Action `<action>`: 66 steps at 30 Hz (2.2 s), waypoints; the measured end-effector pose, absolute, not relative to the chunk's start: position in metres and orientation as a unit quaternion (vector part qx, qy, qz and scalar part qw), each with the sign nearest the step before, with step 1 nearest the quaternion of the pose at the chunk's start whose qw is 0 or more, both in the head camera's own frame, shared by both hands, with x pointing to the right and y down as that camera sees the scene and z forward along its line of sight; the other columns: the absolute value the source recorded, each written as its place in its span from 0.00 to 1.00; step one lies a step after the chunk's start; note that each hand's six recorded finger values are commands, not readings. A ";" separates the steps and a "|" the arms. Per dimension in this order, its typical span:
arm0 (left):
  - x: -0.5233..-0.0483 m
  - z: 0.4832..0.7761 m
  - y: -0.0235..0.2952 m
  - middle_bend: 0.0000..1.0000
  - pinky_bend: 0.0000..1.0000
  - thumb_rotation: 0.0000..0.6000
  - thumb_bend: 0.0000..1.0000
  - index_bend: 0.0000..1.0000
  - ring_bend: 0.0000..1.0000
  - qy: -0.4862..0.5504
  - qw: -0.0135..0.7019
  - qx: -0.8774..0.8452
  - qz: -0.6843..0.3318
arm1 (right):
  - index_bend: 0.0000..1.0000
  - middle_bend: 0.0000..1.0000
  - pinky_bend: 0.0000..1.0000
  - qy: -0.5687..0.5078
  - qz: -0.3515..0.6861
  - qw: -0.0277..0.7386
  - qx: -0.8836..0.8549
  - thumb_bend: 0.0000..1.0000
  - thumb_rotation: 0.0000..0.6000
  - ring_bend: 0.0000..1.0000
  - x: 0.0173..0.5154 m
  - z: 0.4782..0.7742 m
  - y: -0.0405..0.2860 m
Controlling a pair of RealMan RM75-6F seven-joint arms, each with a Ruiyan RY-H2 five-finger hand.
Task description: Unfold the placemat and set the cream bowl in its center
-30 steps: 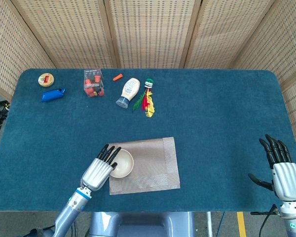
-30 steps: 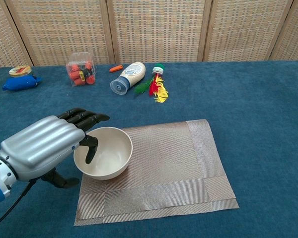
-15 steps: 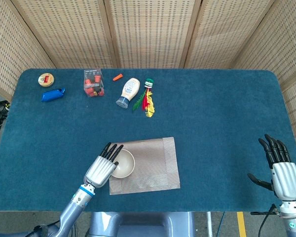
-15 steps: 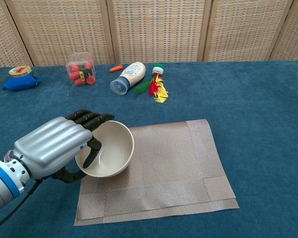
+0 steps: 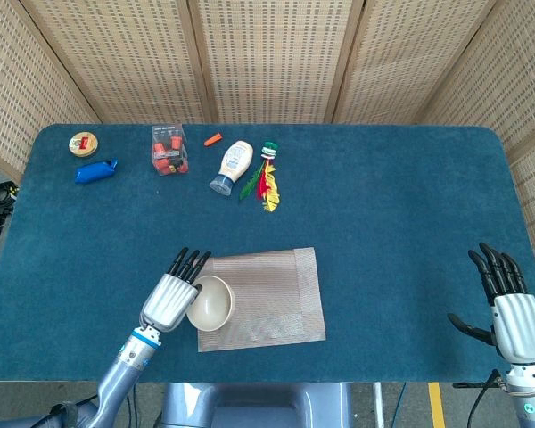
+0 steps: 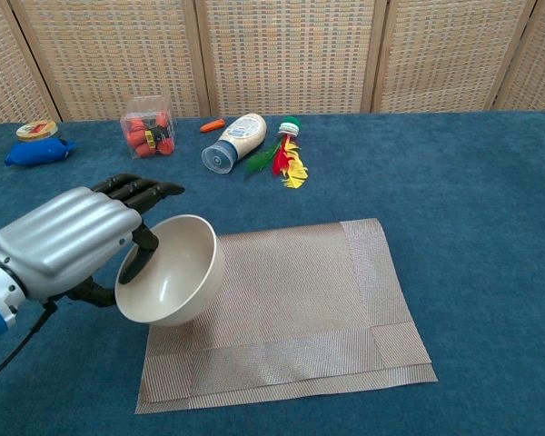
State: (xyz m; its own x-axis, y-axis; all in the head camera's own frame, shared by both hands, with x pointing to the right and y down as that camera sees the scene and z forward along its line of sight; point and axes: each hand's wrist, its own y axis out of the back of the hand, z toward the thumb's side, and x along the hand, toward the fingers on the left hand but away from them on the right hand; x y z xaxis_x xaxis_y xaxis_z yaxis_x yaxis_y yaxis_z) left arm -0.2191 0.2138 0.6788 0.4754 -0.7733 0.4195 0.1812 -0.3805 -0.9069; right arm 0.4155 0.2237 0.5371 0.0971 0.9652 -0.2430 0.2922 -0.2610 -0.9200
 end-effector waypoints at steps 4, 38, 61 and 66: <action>-0.239 0.677 0.199 0.00 0.00 1.00 0.38 0.72 0.00 0.220 0.517 -0.674 -0.481 | 0.07 0.00 0.00 -0.485 0.464 0.365 -0.646 0.09 1.00 0.00 0.415 0.538 0.224; -0.428 0.708 0.113 0.00 0.00 1.00 0.38 0.68 0.00 0.244 0.451 -0.563 -0.649 | 0.08 0.00 0.00 -0.456 0.481 0.369 -0.652 0.09 1.00 0.00 0.405 0.551 0.229; -0.441 0.724 0.137 0.00 0.00 1.00 0.29 0.40 0.00 0.206 0.434 -0.577 -0.661 | 0.08 0.00 0.00 -0.456 0.480 0.369 -0.652 0.09 1.00 0.00 0.404 0.550 0.229; -0.445 0.719 0.138 0.00 0.00 1.00 0.26 0.32 0.00 0.209 0.435 -0.577 -0.659 | 0.08 0.00 0.00 -0.457 0.479 0.369 -0.653 0.09 1.00 0.00 0.404 0.549 0.229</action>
State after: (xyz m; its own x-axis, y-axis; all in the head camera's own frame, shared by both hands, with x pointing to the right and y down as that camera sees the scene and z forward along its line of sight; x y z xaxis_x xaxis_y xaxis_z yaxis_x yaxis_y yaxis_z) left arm -0.4447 0.1379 0.7187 0.0440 -0.8144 0.5787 0.3324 -0.5343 -0.7772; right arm 0.4044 0.2288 0.5494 0.1241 0.9496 -0.2877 0.2434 -0.3102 -0.9190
